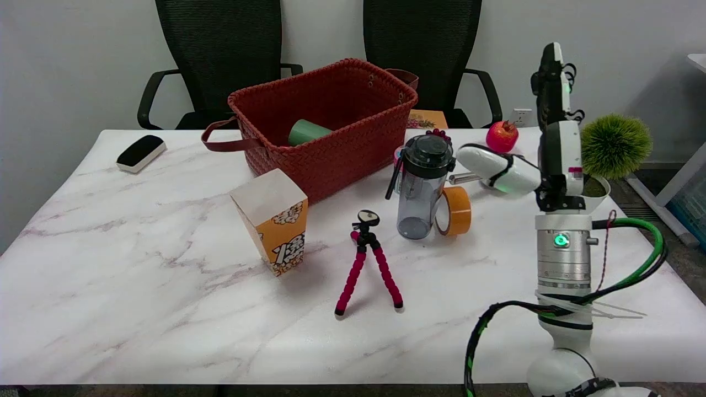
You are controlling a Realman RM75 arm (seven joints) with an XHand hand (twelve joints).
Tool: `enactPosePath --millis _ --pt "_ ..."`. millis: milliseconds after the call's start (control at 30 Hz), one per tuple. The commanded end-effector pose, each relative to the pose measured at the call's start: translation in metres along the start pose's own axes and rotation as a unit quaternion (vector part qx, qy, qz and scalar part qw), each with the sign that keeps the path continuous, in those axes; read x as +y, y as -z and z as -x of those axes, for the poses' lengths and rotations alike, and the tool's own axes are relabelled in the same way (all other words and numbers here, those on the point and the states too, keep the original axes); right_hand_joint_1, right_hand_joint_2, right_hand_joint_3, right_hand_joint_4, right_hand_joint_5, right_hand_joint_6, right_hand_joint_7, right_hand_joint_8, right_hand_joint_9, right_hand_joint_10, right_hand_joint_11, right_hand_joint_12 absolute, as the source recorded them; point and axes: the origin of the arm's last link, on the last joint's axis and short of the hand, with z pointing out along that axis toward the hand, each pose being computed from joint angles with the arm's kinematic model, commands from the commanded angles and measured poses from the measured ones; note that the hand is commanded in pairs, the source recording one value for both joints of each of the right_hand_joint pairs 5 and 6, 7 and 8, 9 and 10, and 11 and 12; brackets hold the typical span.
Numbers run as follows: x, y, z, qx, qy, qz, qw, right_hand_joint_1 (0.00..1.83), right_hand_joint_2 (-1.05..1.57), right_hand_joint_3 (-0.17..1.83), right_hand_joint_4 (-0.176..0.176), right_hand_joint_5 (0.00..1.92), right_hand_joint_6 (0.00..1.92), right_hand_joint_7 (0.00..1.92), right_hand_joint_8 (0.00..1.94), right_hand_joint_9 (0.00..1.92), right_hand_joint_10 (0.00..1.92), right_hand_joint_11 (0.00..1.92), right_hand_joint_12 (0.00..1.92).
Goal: Pick up the flexible tripod.
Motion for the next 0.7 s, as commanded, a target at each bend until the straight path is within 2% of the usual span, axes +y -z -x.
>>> enactPosePath --millis 33,200,367,533,700 --pt "0.022 0.025 -0.043 -0.018 -0.014 -0.005 1.000 0.71 0.39 -0.07 0.000 0.00 0.00 0.00 0.00 0.00 0.00 0.11 0.11" --pt "0.015 0.040 -0.044 -0.022 -0.038 0.000 0.999 0.73 0.36 -0.06 0.000 0.00 0.00 0.00 0.00 0.00 0.00 0.11 0.11" --pt "-0.005 0.061 -0.043 -0.048 -0.049 -0.020 0.997 0.76 0.30 -0.02 0.000 0.00 0.00 0.00 0.00 0.00 0.00 0.13 0.13" --pt "-0.027 0.084 -0.030 -0.082 -0.051 -0.038 0.995 0.76 0.29 0.00 0.000 0.00 0.00 0.00 0.00 0.00 0.00 0.15 0.15" --pt "-0.043 0.107 -0.009 -0.097 -0.030 -0.021 0.995 0.76 0.35 -0.02 0.000 0.00 0.00 0.00 0.00 0.00 0.00 0.17 0.17"
